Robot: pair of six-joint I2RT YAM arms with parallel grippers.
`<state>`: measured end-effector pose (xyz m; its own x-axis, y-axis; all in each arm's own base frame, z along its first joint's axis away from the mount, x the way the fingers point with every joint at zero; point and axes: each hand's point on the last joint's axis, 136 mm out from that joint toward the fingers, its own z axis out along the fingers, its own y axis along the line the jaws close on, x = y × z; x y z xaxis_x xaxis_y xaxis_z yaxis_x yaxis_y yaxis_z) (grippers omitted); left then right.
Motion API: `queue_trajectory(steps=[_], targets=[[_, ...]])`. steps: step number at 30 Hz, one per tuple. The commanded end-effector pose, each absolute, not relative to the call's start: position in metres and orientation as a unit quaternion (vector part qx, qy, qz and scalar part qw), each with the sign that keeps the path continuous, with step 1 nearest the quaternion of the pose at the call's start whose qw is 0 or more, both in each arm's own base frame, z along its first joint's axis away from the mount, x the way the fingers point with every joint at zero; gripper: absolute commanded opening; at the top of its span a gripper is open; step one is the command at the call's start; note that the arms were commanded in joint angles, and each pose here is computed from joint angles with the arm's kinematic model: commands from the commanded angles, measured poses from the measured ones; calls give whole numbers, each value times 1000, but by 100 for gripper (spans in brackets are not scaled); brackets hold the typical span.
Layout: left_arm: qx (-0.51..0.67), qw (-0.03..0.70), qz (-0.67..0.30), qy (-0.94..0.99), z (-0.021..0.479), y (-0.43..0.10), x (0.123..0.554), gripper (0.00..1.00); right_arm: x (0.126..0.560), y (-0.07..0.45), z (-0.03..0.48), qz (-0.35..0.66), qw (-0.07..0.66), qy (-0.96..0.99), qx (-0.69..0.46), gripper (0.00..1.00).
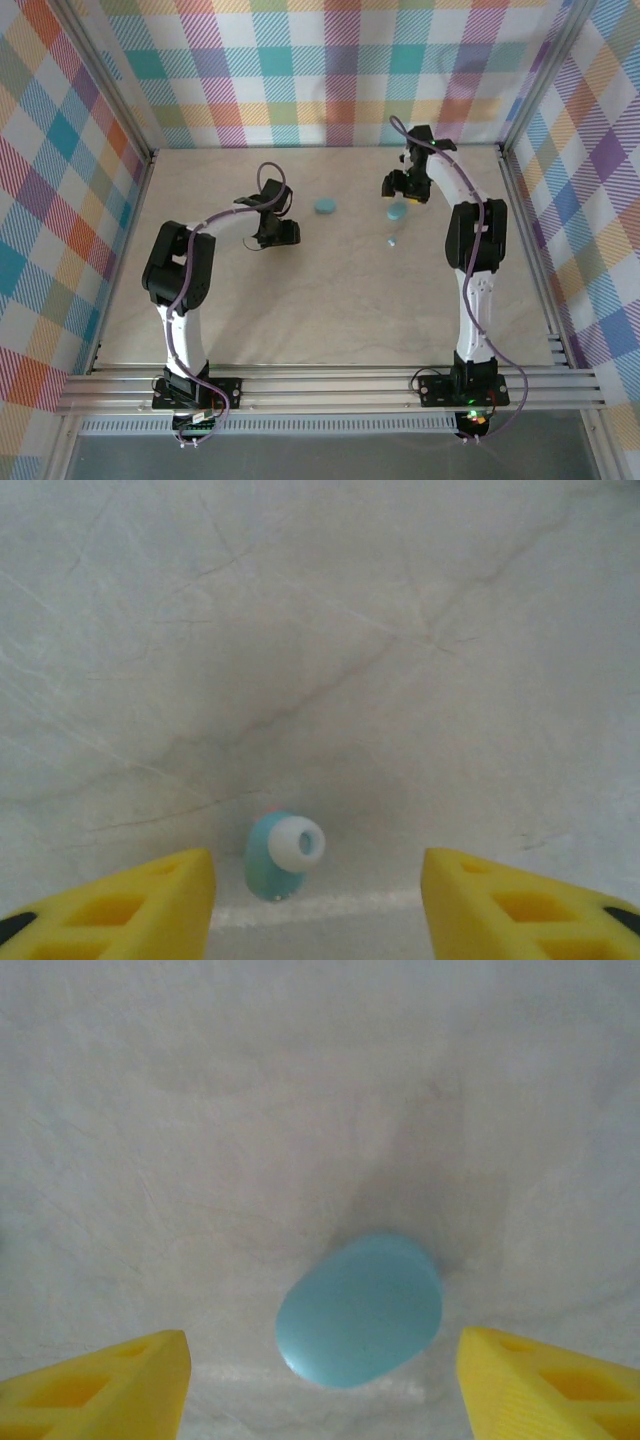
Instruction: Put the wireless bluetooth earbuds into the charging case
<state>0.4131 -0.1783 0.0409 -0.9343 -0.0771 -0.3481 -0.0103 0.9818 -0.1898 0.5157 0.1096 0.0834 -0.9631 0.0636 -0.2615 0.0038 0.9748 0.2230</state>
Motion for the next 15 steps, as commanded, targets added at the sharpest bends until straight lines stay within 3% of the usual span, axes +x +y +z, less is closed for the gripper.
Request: queue_trajectory(steps=[1, 15], targets=[[-13, 213, -105, 971, 72, -180, 418, 60, 530, 101, 94, 100, 149, 983, -35, 72], [26, 225, -119, 967, 90, -194, 413, 66, 534, 126, 52, 121, 124, 967, -187, 79]])
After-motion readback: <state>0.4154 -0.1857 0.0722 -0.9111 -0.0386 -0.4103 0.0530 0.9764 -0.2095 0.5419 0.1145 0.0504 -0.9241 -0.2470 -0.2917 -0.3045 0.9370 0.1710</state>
